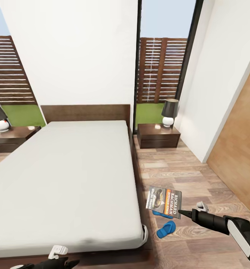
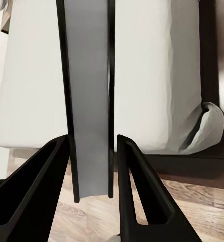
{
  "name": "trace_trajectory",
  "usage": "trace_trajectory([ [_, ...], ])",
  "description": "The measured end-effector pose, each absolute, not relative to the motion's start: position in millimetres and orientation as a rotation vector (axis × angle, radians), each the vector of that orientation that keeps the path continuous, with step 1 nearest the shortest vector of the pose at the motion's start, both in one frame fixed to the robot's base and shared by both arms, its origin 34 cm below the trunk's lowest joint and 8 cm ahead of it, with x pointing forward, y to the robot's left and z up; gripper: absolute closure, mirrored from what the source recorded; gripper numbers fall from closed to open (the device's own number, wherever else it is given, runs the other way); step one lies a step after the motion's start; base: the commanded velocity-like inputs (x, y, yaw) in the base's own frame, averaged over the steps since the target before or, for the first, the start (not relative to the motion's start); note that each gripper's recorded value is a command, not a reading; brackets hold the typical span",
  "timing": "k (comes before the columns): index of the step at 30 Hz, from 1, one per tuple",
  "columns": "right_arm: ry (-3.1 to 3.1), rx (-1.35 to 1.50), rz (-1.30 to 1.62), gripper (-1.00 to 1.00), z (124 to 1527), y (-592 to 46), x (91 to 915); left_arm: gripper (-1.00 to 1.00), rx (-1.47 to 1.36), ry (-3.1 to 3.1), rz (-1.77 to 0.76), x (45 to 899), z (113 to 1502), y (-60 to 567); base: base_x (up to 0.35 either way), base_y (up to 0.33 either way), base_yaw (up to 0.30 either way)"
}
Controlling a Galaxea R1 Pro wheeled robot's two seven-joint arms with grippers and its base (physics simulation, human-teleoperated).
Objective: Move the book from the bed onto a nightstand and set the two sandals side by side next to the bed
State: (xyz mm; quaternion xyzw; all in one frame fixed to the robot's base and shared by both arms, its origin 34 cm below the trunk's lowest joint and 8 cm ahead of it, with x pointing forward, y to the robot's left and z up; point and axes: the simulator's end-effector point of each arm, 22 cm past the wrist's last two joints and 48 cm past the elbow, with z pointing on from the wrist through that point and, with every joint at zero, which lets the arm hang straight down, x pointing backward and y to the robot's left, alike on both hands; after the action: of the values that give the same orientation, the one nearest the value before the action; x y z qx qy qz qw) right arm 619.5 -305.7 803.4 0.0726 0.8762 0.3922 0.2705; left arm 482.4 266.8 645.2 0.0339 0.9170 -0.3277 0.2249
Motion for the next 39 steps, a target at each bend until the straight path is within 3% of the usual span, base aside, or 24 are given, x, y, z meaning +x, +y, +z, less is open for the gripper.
trace_trajectory([
  [39, 2.312, 0.167, 1.033, 1.00, 828.1, -307.7, 624.5, -1.00, 0.120, 2.473, -0.887, 498.3, 667.1, 266.8, 0.000, 0.000, 0.000],
])
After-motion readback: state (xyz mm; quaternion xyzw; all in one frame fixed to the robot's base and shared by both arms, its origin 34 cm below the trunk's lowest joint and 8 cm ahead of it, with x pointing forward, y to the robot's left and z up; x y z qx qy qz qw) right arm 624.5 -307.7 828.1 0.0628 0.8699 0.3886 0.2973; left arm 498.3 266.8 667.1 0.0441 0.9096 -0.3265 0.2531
